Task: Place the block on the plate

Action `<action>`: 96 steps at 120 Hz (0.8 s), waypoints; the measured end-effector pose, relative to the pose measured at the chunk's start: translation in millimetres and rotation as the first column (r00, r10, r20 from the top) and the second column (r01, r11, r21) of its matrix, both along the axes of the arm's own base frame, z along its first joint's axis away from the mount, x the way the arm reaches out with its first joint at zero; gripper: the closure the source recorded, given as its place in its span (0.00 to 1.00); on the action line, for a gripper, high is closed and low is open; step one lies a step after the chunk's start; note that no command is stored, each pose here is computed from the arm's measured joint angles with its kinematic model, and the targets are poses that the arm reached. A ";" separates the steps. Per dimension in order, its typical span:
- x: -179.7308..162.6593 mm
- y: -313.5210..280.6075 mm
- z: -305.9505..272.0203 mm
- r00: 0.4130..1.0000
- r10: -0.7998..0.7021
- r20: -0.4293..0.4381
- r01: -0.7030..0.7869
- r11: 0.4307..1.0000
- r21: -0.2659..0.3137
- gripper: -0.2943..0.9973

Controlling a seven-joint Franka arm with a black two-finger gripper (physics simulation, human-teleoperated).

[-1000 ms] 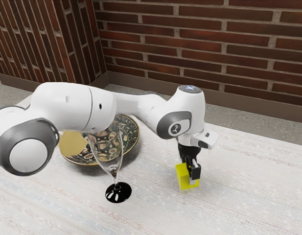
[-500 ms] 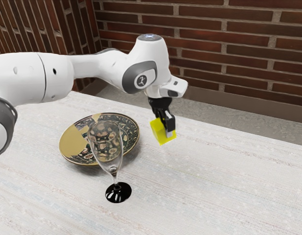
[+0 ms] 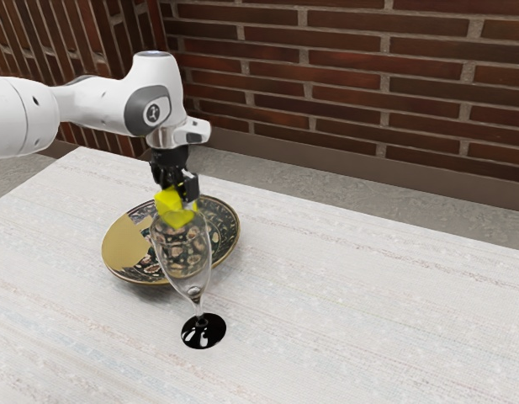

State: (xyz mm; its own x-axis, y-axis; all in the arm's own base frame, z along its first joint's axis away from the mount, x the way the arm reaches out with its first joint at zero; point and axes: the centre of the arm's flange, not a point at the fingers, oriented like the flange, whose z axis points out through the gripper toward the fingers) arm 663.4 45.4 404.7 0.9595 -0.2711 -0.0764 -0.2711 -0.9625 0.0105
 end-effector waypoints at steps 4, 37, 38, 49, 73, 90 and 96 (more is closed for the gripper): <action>2.9 9.7 -9.5 1.000 0.014 -0.011 -0.014 1.000 -0.002 0.45; 21.0 52.2 -67.4 0.995 0.072 -0.065 -0.073 0.997 -0.007 0.44; 21.3 52.3 -68.1 0.995 0.073 -0.065 -0.073 0.997 -0.007 0.44; 22.7 53.0 -73.9 0.995 0.073 -0.069 -0.074 0.997 -0.008 0.38; 21.7 54.8 -56.1 0.996 0.080 -0.043 -0.080 0.997 -0.007 0.29; 7.8 43.9 -20.5 0.997 0.074 -0.014 -0.074 0.997 -0.010 0.26; -0.9 38.8 -2.7 0.997 0.074 -0.001 -0.074 0.997 -0.008 0.25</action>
